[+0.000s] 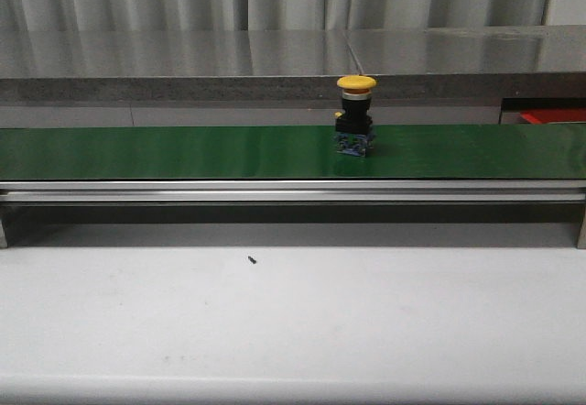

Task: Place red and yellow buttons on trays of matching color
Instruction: 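Carry the red button into the red tray and open the right gripper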

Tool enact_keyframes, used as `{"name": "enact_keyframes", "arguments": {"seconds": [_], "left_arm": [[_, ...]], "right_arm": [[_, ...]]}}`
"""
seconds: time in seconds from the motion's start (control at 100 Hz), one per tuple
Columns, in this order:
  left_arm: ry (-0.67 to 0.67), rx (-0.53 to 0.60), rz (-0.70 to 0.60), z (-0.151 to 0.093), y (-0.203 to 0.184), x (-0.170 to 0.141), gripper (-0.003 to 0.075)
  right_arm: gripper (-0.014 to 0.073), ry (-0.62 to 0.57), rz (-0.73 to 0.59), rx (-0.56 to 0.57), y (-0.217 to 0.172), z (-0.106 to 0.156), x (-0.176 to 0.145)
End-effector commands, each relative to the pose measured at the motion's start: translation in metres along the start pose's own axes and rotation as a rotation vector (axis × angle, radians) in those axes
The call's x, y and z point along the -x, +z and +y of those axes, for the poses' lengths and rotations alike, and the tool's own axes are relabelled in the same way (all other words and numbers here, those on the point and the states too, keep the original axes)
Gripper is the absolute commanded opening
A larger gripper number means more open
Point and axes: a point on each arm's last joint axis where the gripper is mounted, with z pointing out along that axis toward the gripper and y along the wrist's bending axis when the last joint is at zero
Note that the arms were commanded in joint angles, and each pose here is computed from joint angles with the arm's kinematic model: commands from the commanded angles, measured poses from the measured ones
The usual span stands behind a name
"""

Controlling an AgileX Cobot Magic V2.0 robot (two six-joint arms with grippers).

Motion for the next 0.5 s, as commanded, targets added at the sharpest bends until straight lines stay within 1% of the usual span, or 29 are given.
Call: {"name": "enact_keyframes", "arguments": {"seconds": [0.0, 0.18, 0.32, 0.49], "left_arm": [[-0.013, -0.004, -0.104, -0.001, -0.003, 0.016, -0.0019], [-0.013, -0.004, -0.104, -0.001, -0.003, 0.016, -0.0019], [-0.013, -0.004, -0.104, -0.001, -0.003, 0.016, -0.0019], [-0.013, -0.004, -0.104, -0.001, -0.003, 0.016, -0.0019]], "right_arm": [[0.0596, -0.012, -0.125, 0.004, -0.051, 0.004, 0.024], [0.0596, -0.035, -0.087, 0.015, -0.087, 0.009, 0.033], [0.0596, -0.086, -0.116, 0.018, -0.124, 0.017, 0.035], [0.0596, -0.162, -0.148, 0.032, -0.17, 0.035, 0.029]]}}
